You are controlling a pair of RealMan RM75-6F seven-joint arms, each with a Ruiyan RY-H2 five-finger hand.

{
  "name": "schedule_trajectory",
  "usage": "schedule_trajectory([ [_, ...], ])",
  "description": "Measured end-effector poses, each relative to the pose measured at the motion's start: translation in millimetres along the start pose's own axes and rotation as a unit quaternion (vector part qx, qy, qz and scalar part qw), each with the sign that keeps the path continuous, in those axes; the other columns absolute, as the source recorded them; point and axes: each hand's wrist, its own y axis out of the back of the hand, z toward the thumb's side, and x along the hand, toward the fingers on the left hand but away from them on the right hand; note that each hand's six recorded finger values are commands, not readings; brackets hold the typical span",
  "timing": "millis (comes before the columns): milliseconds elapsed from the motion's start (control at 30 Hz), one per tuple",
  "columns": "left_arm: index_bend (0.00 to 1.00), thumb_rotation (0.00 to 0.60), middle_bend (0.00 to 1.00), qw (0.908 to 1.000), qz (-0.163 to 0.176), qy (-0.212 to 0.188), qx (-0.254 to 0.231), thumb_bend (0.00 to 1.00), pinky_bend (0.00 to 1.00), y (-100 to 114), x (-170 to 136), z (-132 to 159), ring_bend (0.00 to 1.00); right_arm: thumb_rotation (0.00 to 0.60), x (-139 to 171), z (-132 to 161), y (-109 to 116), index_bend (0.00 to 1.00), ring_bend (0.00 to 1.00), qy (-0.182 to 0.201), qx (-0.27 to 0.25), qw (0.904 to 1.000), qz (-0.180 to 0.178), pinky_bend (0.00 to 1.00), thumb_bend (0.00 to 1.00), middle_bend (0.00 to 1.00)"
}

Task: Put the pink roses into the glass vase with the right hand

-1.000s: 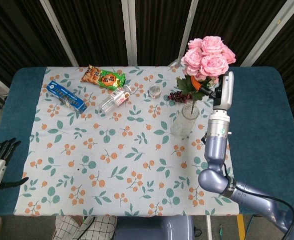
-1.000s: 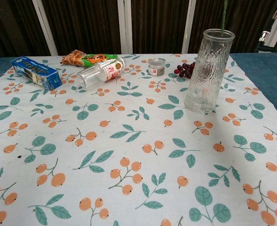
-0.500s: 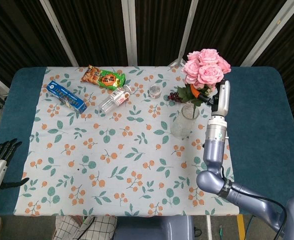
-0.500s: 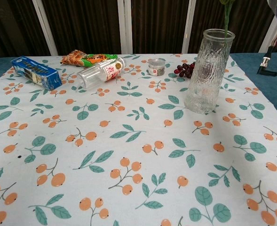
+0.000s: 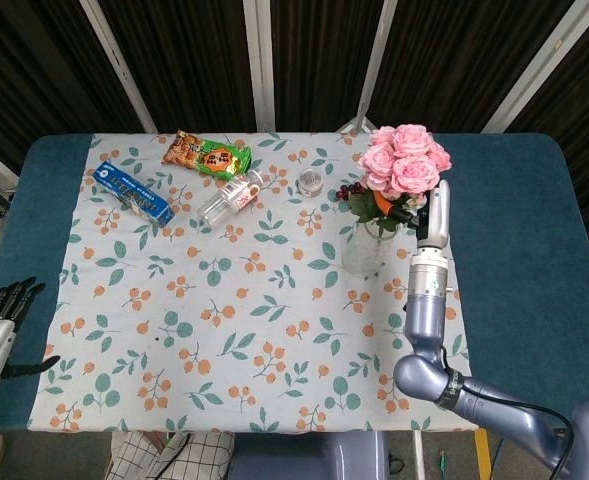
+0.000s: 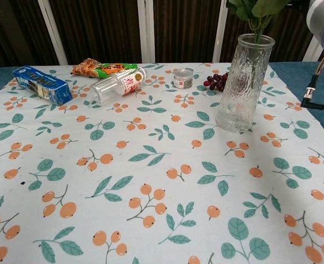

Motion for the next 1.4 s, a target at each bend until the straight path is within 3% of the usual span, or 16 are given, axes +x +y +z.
schedule_trajectory([
  [467, 0.0, 0.6, 0.0, 1.0, -0.004, -0.001, -0.003, 0.0, 0.0, -0.5, 0.2, 0.0, 0.0, 0.6, 0.2, -21.6, -2.6, 0.51, 0.52, -0.017, 0.015, 0.9997, 0.0, 0.27, 0.29, 0.56],
  [833, 0.0, 0.6, 0.0, 1.0, -0.002, 0.0, -0.004, 0.0, 0.0, -0.2, -0.3, 0.5, 0.0, 0.6, 4.0, -21.4, -6.5, 0.47, 0.5, -0.02, 0.017, 0.9996, 0.006, 0.27, 0.29, 0.54],
  [1167, 0.0, 0.6, 0.0, 1.0, -0.004, 0.0, -0.005, 0.0, 0.0, -0.9, 0.1, 0.8, 0.0, 0.6, 13.2, -31.4, -1.9, 0.13, 0.23, -0.035, 0.033, 0.9986, 0.02, 0.21, 0.29, 0.28],
  [1400, 0.0, 0.6, 0.0, 1.0, -0.004, 0.0, -0.006, 0.0, 0.0, -0.8, 0.0, 0.9, 0.0, 0.6, 18.0, -33.5, 1.1, 0.0, 0.11, -0.035, 0.037, 0.9984, 0.024, 0.13, 0.29, 0.14],
])
